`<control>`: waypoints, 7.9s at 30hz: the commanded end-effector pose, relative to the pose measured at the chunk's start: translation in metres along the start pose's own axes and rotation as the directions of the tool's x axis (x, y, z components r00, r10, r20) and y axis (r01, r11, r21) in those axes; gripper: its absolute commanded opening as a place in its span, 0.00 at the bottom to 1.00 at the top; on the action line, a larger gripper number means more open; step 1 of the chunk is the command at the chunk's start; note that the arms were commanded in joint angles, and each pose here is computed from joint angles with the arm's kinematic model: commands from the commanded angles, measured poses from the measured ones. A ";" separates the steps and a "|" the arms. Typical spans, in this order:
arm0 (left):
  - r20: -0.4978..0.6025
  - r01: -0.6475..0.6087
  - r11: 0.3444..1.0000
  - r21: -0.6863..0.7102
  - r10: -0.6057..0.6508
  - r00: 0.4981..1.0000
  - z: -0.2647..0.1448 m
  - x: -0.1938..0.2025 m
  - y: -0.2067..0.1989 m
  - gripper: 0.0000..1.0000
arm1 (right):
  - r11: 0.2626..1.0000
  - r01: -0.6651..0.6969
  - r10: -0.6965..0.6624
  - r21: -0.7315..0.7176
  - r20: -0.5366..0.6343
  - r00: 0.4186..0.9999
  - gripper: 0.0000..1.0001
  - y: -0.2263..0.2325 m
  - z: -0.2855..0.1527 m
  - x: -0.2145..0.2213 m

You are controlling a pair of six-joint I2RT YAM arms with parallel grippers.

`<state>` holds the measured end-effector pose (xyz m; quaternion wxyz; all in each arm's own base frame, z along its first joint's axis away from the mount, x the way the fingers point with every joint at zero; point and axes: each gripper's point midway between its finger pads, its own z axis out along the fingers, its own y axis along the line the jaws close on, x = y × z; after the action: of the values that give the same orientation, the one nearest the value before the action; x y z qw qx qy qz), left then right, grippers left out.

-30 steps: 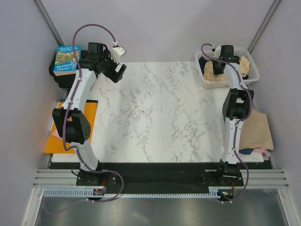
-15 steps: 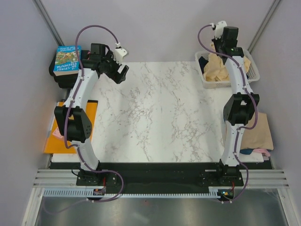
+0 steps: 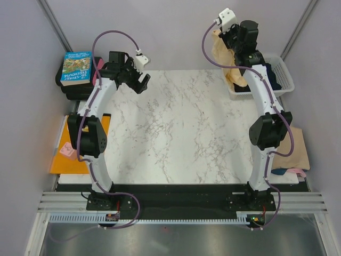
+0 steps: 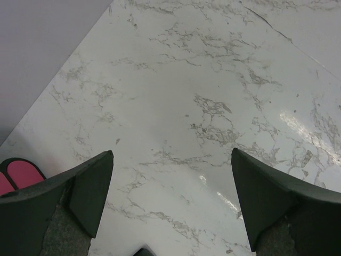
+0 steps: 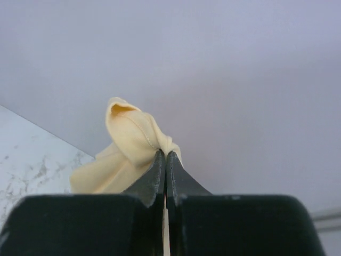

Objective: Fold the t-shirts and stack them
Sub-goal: Grab crumpled tshirt from bin with the right arm, then move the tshirt to the center of the board, then flatten out the tshirt

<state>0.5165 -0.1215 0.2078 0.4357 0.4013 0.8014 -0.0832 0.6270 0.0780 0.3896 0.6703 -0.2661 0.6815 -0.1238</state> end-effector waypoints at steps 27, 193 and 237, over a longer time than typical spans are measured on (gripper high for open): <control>0.107 0.070 0.916 -0.396 -0.030 0.994 0.017 -0.007 0.075 0.67 | 0.579 0.687 -0.399 -0.439 0.583 0.708 0.82 0.207 -0.172 0.029; -0.215 -0.626 0.780 -0.010 0.610 0.763 0.026 0.179 -0.039 0.92 | 0.323 0.485 -0.564 -0.813 0.246 0.788 0.44 0.346 -0.223 0.198; -0.118 -0.686 0.714 0.141 0.700 0.704 -0.016 0.175 -0.026 0.96 | 0.356 0.541 -0.637 -0.762 0.226 0.737 0.00 0.303 -0.174 0.163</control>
<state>0.4385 -0.0343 0.0505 0.3383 0.6676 0.6560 0.0976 0.3901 0.2088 0.0923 0.3433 -0.7541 0.5583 -0.0414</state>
